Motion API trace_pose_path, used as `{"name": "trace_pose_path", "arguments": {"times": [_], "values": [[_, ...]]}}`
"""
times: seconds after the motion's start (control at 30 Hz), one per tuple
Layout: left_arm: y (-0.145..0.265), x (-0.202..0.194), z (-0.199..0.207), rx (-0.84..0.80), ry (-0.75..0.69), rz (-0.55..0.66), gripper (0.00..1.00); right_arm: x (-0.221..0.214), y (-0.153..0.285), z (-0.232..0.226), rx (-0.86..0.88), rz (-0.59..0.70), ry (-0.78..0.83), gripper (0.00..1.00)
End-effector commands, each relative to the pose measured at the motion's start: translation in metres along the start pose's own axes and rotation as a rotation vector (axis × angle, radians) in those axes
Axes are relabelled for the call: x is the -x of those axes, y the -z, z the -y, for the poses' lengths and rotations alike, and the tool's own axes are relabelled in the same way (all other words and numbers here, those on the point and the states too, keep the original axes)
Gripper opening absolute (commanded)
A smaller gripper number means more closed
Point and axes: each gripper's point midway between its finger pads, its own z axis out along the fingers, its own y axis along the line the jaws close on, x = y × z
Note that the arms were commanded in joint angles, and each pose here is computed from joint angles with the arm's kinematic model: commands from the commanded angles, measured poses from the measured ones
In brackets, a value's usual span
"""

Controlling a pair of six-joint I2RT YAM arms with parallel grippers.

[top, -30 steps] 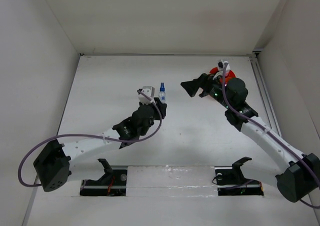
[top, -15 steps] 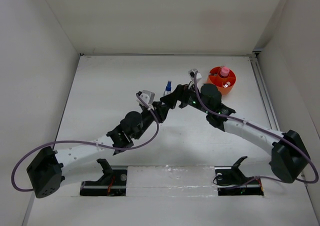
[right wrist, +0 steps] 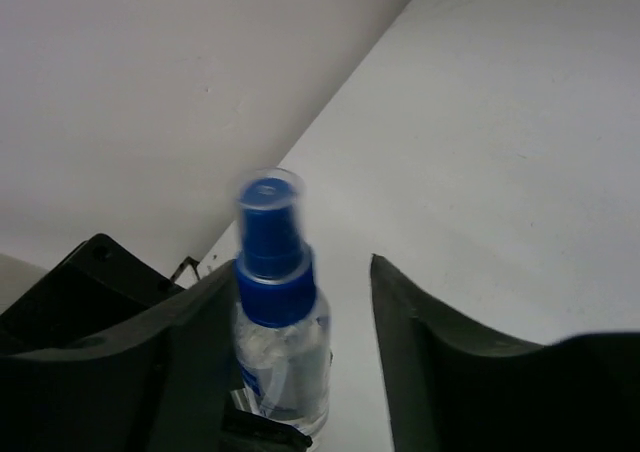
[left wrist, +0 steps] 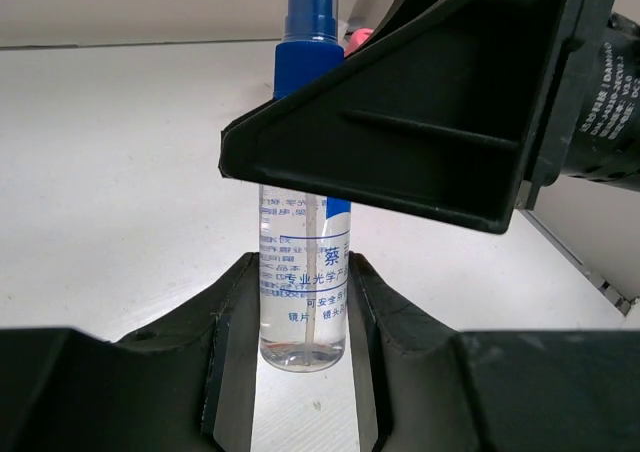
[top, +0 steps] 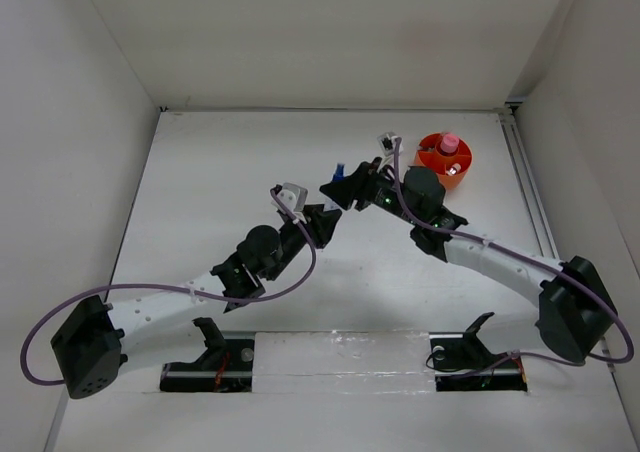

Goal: Sort the stationery into containers
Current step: Place the stationery in the storage box.

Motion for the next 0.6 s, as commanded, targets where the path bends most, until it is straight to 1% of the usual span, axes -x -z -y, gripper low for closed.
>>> {"name": "trace_pose_path", "arguments": {"times": [0.0,0.03,0.07,0.13,0.17,0.23,0.27,0.3,0.33,0.37,0.4,0.43,0.47,0.5,0.53,0.57], "values": [[0.000,0.018,0.011,-0.045,0.016,0.072,0.00,0.035,0.004,-0.040,0.121,0.096,0.036,0.55],[0.000,0.018,0.011,-0.045,0.016,0.072,0.00,0.035,0.004,-0.040,0.121,0.096,0.036,0.47],[0.000,0.019,0.009,-0.036,0.017,0.075,0.00,0.027,0.005,-0.043,0.135,0.074,0.033,0.42],[0.000,0.019,0.008,-0.026,0.017,0.078,0.00,0.026,0.005,-0.044,0.142,0.068,0.034,0.21],[-0.001,0.024,0.010,-0.029,0.020,0.087,0.00,0.019,0.003,-0.045,0.145,0.053,0.030,0.00],[-0.004,0.023,0.002,0.017,0.016,0.084,0.00,0.017,0.001,-0.046,0.149,0.038,0.028,0.00],[-0.004,0.024,-0.001,0.038,0.023,0.081,0.07,0.016,0.001,-0.046,0.157,0.032,0.041,0.00],[-0.005,0.025,-0.003,0.053,0.021,0.080,0.36,0.016,0.001,-0.046,0.157,0.034,0.059,0.00],[-0.005,0.025,-0.004,0.071,0.033,0.069,0.51,0.021,0.004,-0.050,0.166,0.048,0.086,0.00],[-0.005,0.022,-0.009,0.095,0.026,0.056,0.74,0.027,0.005,-0.050,0.166,0.074,0.140,0.00],[-0.006,0.027,-0.006,0.094,0.040,0.058,0.94,0.041,0.008,-0.041,0.128,0.117,0.170,0.00],[-0.005,0.018,-0.010,0.111,0.021,0.011,1.00,0.055,0.014,-0.041,0.120,0.157,0.211,0.00],[-0.004,0.014,-0.011,0.120,0.025,-0.013,1.00,0.060,0.019,-0.033,0.100,0.173,0.290,0.00],[-0.005,0.017,-0.009,0.126,0.040,-0.025,1.00,0.078,0.025,-0.017,0.038,0.214,0.336,0.00],[-0.002,0.016,-0.010,0.134,0.040,-0.046,1.00,0.089,0.030,-0.011,0.016,0.239,0.386,0.00],[0.003,0.003,-0.016,0.160,0.013,-0.112,1.00,0.098,0.035,0.003,-0.032,0.250,0.469,0.00]]}}
